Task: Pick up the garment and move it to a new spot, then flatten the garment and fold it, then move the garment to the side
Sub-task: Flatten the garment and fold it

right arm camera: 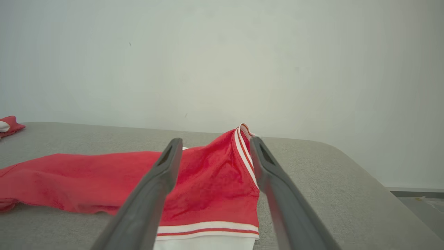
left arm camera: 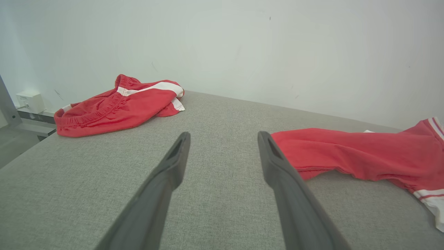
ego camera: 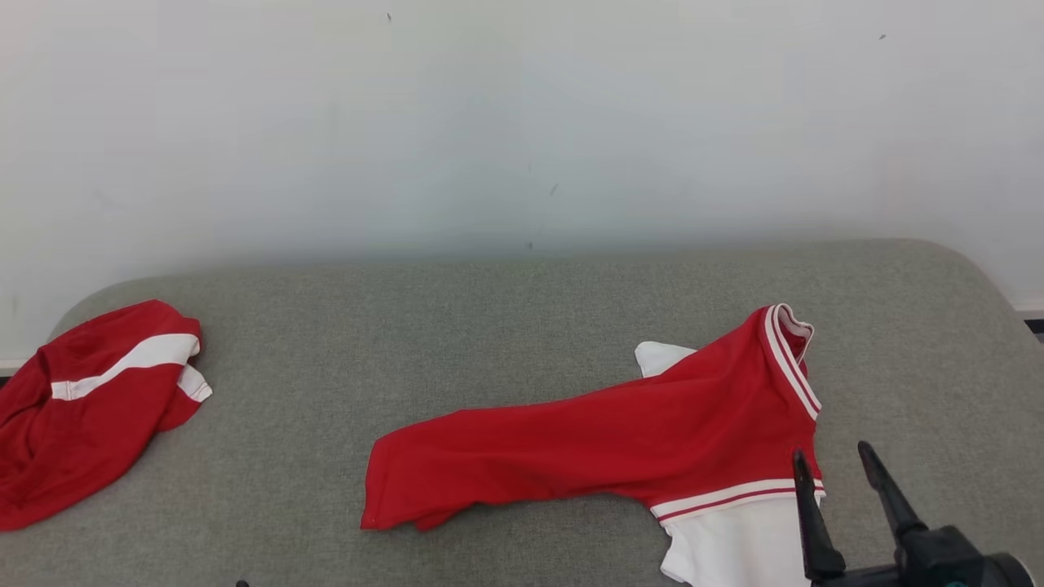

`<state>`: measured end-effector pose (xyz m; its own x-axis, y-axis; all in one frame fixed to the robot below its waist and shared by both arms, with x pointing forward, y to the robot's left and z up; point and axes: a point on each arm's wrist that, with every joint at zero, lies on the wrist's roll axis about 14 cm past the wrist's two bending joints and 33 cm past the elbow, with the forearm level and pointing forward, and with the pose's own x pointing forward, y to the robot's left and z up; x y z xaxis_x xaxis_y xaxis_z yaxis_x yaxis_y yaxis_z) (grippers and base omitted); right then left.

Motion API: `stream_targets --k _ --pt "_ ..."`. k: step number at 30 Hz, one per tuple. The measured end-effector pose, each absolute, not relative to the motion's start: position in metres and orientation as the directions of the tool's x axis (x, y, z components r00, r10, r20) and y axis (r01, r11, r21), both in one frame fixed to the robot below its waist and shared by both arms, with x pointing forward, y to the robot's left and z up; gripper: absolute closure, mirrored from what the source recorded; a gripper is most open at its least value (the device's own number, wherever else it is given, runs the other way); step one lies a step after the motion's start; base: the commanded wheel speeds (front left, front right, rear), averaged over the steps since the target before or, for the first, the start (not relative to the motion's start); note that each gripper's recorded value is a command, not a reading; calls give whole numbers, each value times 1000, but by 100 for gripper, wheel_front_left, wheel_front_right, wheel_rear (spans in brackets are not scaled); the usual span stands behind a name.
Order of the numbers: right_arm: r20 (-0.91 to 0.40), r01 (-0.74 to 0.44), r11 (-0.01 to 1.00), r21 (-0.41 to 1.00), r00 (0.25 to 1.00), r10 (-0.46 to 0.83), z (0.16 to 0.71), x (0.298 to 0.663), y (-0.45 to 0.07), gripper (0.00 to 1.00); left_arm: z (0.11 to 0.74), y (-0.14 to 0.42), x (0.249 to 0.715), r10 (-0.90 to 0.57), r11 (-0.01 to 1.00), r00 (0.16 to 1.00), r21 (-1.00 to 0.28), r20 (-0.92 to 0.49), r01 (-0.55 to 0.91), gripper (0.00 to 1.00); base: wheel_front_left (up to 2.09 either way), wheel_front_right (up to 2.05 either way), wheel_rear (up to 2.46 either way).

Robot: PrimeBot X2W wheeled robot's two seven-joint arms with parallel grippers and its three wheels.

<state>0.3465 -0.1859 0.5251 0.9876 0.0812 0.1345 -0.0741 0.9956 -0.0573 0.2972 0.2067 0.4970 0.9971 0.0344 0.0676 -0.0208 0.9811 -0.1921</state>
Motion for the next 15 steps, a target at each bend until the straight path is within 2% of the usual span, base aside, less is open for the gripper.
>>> stream_targets --k 6,15 --pt "63 -77 996 -54 995 81 499 321 -182 0 494 204 294 24 983 998 -181 61 -13 0 0 0 0" --pt "9 -62 997 -41 998 63 480 305 -184 0 489 205 288 21 986 999 -165 44 -13 0 0 0 0"
